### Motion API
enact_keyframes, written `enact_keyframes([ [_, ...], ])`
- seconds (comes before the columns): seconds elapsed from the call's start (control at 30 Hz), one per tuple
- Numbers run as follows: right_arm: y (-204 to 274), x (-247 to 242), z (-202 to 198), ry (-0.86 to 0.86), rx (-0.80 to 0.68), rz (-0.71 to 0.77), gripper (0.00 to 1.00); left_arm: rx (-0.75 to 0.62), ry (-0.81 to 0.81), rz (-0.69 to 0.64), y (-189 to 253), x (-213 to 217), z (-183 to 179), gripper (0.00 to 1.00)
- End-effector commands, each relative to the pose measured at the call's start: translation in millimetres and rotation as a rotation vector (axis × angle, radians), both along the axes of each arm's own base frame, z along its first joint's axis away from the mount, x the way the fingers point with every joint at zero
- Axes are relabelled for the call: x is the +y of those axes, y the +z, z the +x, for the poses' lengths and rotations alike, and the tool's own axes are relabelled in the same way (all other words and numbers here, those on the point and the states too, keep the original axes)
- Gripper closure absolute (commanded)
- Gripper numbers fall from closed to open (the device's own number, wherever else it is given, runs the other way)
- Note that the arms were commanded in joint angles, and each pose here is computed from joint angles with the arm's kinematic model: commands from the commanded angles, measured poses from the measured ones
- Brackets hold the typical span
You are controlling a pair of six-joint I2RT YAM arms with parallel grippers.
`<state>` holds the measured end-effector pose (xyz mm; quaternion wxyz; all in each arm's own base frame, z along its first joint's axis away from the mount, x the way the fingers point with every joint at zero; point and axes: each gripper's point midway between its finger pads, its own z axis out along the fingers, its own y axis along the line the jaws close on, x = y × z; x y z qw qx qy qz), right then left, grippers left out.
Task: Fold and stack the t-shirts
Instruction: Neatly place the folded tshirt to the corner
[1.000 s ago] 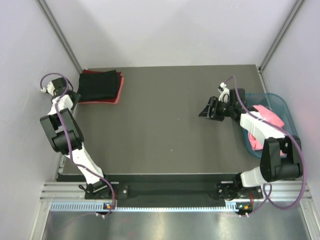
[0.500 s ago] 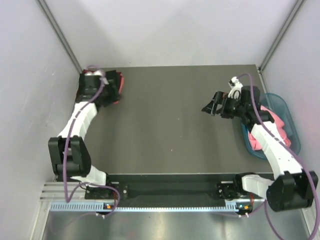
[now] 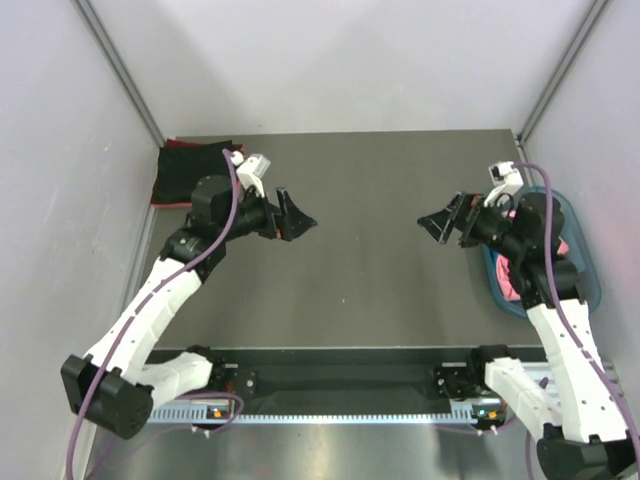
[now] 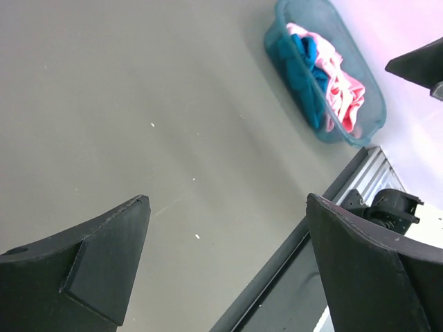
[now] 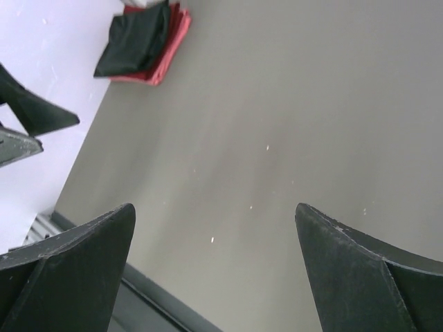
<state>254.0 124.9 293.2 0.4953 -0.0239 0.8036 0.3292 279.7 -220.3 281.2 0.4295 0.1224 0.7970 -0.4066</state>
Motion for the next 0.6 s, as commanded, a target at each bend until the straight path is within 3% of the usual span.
enact_keyframes([
  [0.0,9,-11,-3,-0.071,-0.053,0.009,0.00,-0.104,0.003,-0.045,23,3,-5,0.01],
  [0.57,24,-14,-12,-0.093,-0.116,0.028,0.01,-0.233,0.039,-0.070,65,12,-12,0.01],
])
